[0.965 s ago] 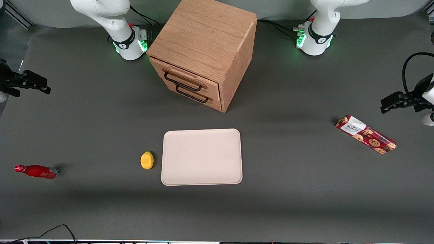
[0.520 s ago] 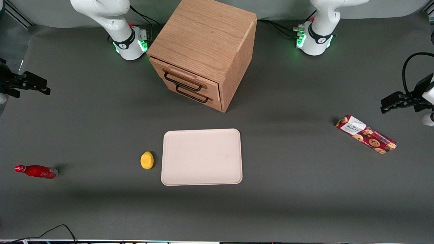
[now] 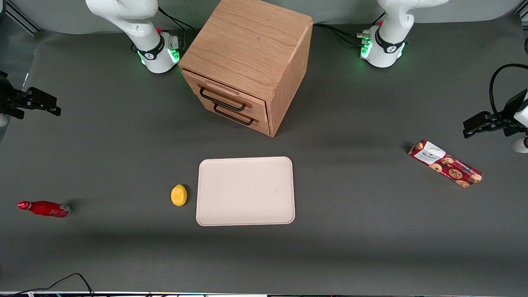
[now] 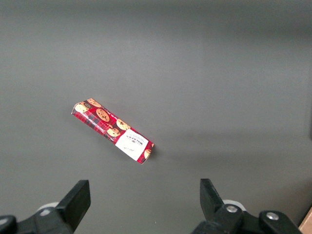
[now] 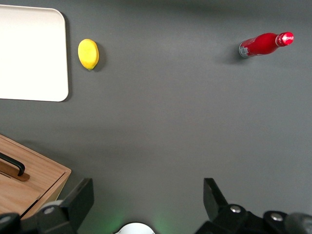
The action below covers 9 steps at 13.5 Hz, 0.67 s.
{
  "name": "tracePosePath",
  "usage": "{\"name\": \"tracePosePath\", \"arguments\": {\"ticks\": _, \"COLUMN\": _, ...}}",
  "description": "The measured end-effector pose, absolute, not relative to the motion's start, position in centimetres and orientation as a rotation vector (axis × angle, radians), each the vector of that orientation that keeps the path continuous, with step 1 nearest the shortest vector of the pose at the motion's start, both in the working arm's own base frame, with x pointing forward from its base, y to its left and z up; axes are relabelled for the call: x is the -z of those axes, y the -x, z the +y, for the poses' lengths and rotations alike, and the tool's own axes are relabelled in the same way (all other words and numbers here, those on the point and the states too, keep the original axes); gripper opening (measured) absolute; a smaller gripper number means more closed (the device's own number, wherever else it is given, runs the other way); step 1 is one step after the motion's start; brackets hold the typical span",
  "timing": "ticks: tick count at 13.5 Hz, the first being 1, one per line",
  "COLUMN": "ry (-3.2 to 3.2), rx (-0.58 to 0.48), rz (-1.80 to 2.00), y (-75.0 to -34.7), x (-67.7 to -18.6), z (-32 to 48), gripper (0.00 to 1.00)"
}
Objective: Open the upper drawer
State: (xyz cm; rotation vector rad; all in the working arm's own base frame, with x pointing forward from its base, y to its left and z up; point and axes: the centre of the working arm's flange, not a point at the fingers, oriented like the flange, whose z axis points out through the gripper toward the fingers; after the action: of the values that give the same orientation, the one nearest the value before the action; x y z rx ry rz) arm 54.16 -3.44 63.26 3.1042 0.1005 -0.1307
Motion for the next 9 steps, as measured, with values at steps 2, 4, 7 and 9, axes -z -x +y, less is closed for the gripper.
{"name": "tracePosePath", "arguments": {"ticks": 2, "ry": -3.103, "rx": 0.132, "rz": 0.122, "y": -54.2, "x": -63.3, "z": -2.7, "gripper": 1.00}}
{"name": "tracePosePath", "arguments": {"ticks": 4, "ry": -3.102, "rx": 0.162, "rz": 0.184, "y": -54.0, "x": -63.1, "z": -0.5, "gripper": 1.00}}
{"name": "tracePosePath", "arguments": {"ticks": 7, "ry": -3.102, "rx": 0.215, "rz": 0.363, "y": -53.2, "x": -63.0, "z": 5.9, "gripper": 1.00}}
{"name": "tracePosePath", "arguments": {"ticks": 9, "ry": -3.085, "rx": 0.230, "rz": 0.503, "y": -52.3, "x": -62.9, "z": 10.9, "gripper": 1.00}}
